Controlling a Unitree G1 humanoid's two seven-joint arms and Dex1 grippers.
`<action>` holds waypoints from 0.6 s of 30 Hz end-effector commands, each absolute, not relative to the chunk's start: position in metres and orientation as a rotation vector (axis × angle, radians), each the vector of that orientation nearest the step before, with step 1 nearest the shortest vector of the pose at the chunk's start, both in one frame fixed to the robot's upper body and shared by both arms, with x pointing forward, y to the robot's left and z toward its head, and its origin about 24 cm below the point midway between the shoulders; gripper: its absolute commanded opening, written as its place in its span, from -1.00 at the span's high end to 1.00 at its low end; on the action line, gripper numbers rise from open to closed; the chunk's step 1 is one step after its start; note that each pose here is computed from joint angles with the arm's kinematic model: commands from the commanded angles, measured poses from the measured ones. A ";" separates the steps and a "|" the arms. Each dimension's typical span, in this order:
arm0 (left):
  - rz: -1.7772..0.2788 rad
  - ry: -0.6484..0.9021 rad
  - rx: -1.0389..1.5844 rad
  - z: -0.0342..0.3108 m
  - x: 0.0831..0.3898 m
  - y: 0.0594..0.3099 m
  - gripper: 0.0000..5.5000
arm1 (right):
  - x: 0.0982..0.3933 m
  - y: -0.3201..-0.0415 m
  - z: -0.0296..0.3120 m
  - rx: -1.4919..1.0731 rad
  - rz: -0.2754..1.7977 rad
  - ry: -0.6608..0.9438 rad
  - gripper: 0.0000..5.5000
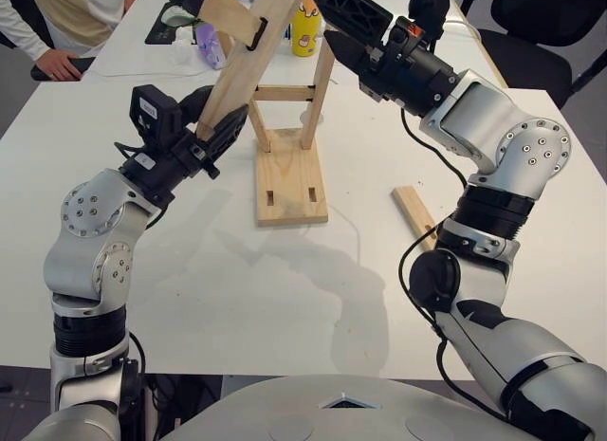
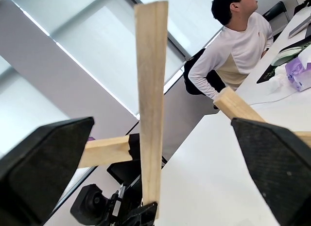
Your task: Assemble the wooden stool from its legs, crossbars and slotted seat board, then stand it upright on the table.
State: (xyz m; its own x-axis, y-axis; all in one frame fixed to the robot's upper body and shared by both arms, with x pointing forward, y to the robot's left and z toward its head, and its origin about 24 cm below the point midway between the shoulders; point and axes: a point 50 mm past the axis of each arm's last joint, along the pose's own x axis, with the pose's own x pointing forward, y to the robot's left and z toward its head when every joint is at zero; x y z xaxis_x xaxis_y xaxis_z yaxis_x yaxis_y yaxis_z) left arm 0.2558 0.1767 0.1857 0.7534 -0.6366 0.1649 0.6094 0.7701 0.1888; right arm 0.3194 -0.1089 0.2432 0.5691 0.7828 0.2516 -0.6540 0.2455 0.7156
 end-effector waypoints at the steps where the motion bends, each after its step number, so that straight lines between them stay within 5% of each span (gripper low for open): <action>1: -0.756 -0.219 0.163 0.188 0.253 0.167 0.22 | 0.320 -0.108 0.258 0.889 1.005 0.130 -0.96; 8: -0.829 -0.216 0.230 0.183 0.259 0.151 0.22 | 0.321 -0.104 0.266 0.918 1.028 0.112 -0.96; 18: -0.809 -0.212 0.277 0.179 0.267 0.157 0.22 | 0.323 -0.107 0.267 0.917 1.012 0.102 -0.40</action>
State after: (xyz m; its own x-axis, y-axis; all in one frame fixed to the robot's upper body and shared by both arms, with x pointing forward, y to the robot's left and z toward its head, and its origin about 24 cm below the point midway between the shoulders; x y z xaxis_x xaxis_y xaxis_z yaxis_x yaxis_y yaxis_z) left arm 0.2629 0.1513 0.1776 0.6523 -0.7520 0.0946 0.7010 0.6461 0.3019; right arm 0.3239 -0.1064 0.2590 0.5703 0.7617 0.3076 -0.6649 0.2082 0.7173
